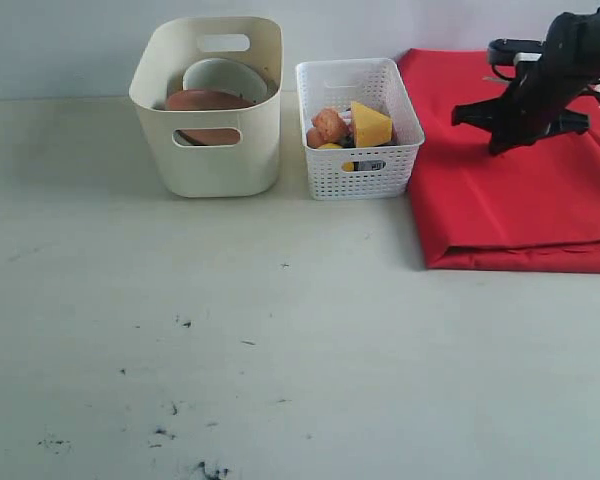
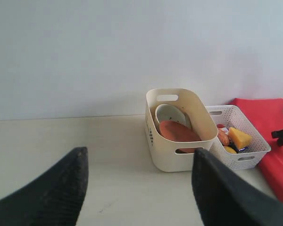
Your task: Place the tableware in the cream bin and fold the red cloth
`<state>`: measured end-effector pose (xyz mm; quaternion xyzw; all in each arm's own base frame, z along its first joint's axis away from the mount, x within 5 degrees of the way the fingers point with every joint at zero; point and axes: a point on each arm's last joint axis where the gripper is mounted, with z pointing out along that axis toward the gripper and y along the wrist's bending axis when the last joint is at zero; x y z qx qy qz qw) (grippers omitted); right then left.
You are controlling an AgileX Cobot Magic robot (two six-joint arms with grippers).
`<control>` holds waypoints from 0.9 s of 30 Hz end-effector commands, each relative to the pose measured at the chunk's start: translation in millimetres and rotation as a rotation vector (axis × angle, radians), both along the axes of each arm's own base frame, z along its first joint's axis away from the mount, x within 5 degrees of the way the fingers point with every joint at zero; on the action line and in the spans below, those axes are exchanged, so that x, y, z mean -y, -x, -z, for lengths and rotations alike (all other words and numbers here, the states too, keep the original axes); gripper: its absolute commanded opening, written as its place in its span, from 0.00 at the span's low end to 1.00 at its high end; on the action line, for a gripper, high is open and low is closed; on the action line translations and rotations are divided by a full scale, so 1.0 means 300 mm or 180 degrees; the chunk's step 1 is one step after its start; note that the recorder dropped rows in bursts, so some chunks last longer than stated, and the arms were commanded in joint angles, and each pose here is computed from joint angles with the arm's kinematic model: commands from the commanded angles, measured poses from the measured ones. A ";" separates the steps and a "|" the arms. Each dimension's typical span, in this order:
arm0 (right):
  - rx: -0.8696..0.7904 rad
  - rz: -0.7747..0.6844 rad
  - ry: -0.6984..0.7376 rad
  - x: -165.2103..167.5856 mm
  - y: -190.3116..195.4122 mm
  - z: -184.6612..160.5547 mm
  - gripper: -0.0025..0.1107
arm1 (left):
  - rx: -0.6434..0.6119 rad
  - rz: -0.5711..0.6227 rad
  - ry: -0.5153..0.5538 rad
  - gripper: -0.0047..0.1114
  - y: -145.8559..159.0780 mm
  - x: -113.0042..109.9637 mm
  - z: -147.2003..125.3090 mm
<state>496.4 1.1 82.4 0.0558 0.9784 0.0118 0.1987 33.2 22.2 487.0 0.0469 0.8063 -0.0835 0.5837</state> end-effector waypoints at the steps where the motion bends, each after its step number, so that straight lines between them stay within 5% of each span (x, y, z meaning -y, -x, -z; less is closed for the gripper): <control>1: -0.0632 0.0021 -0.0006 -0.002 0.040 0.107 0.02 | 0.0038 -0.0028 0.0011 0.57 0.003 -0.005 -0.001; 6: -0.0494 0.0021 -0.0007 -0.002 0.034 -0.036 0.02 | 0.0038 -0.0028 0.0011 0.57 0.003 -0.005 -0.001; 14: 0.0227 0.0020 -0.0012 -0.002 0.062 -0.426 0.02 | 0.0039 -0.0026 0.0006 0.57 0.003 -0.005 -0.001; 27: 0.1181 0.0011 0.0018 0.001 0.347 -1.028 0.02 | 0.0051 -0.0007 -0.0054 0.57 0.003 -0.005 -0.001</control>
